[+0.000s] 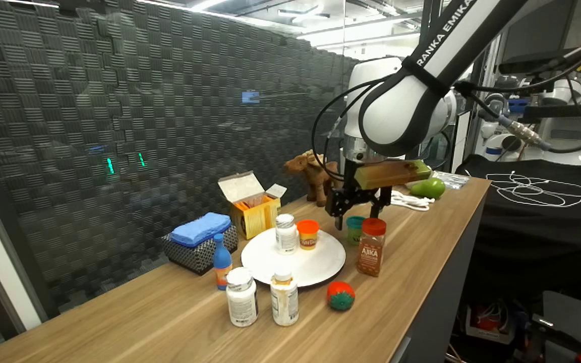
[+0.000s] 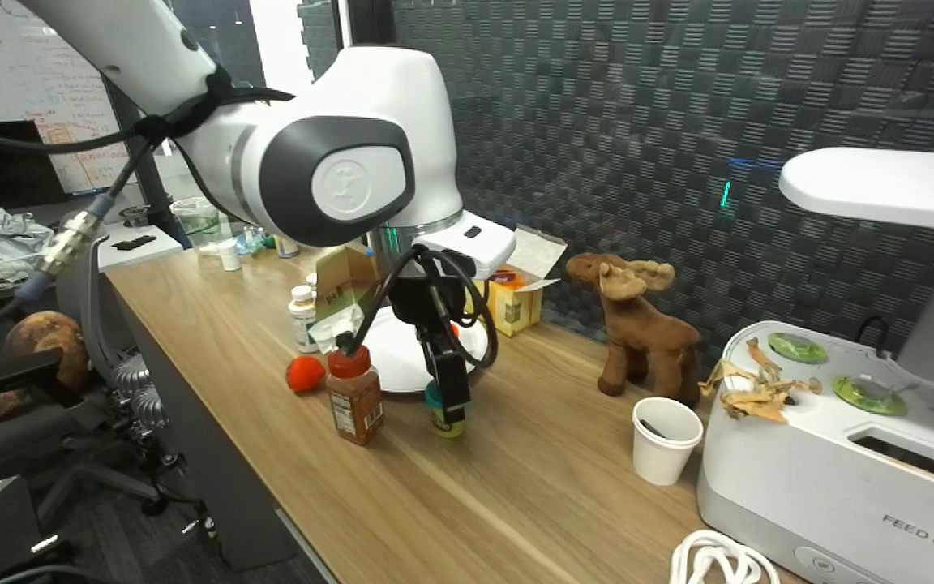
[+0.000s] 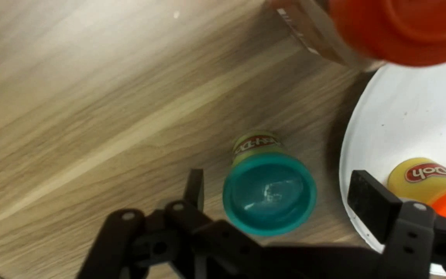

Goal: Put the containers and strawberry toy on the white plate

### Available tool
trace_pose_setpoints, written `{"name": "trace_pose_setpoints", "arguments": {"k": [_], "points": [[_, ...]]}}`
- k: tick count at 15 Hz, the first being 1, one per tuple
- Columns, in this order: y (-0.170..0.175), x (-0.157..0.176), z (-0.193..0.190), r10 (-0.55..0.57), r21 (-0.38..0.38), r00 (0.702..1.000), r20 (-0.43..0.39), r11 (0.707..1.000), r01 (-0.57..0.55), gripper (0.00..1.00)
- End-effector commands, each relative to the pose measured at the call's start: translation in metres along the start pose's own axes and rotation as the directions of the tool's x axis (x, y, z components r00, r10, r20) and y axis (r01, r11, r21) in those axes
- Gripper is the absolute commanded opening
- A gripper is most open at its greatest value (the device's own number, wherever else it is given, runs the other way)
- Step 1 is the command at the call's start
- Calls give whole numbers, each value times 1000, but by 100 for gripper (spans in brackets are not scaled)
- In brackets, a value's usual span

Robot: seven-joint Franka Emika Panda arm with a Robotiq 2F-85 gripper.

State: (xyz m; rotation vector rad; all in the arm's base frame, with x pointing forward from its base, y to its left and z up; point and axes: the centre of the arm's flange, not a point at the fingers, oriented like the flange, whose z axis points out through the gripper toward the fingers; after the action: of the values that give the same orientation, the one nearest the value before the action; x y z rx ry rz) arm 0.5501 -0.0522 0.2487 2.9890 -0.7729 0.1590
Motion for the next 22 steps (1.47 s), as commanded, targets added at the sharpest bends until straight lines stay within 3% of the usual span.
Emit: {"name": "trace_pose_setpoints", "arguments": {"k": [1,4,6,10,14,22], "points": [[4,20,-5,22,-21,1000,0,1000,-22,66],[13,23,-14,42,-37,999,-2,998,-42,40],[16,20,-22,51,-52,999,5,997,-50,28],[6,16,-42,34,-46,999,-6,998,-34,28],[-32,8,-65,-51,-29,997,-57,998,49,28],[-97,-31,-61,-245,-6,969,-41,970,245,28]]}}
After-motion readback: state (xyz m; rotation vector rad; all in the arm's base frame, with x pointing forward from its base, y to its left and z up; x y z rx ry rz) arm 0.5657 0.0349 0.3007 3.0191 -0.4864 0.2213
